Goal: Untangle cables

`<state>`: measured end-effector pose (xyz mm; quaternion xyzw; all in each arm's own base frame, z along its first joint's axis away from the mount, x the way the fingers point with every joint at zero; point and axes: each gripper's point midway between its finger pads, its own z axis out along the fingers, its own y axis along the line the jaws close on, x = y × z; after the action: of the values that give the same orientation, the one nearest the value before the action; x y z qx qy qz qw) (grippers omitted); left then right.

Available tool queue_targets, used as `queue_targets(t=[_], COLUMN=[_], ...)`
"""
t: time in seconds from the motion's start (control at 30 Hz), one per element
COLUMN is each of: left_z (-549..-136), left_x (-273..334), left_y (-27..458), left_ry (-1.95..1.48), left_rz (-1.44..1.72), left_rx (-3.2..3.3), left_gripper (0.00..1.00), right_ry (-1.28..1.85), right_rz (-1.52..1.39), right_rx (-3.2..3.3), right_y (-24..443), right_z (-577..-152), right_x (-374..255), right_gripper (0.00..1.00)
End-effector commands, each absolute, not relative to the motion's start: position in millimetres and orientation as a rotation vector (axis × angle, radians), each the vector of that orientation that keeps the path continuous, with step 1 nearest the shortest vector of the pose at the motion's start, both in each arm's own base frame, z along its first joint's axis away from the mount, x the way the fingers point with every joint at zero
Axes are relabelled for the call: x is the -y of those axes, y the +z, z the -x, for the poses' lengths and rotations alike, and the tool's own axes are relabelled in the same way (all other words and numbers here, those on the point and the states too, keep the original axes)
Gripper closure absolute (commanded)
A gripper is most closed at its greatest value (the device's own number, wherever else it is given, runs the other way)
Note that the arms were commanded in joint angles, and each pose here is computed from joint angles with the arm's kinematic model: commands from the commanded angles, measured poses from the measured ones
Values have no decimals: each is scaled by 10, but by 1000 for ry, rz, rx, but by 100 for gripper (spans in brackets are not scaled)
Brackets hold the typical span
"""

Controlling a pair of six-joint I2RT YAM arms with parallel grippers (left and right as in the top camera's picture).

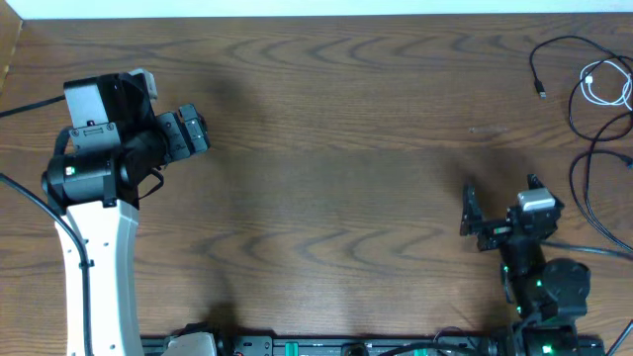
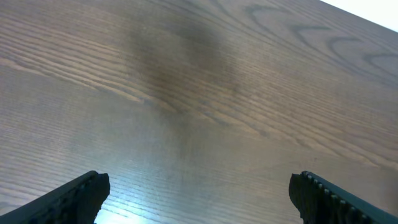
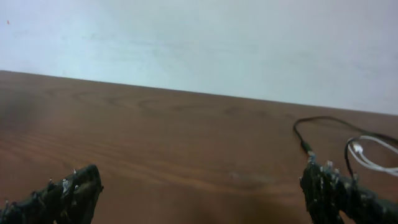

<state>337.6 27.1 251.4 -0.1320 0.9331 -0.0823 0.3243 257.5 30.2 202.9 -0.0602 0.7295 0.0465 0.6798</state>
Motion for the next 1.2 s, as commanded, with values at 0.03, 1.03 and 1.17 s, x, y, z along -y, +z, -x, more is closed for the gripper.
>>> queue_targets(t=[0.03, 1.03, 1.17], left_z=[-3382, -3382, -3382], left_x=[-267, -267, -267], left_y=[2512, 2512, 2512], left_ry=[-215, -215, -215], left_rz=[339, 339, 339], left_rx=[-2450, -2450, -2450], left_gripper=[2, 2, 2], right_ry=[124, 124, 124], right_rz=[87, 88, 88], right_rx=[-1618, -1640, -1640], right_y=[1881, 1578, 1578], right_z=[-2519, -2446, -2446], right_x=[-275, -271, -271], right_gripper=[1, 1, 1])
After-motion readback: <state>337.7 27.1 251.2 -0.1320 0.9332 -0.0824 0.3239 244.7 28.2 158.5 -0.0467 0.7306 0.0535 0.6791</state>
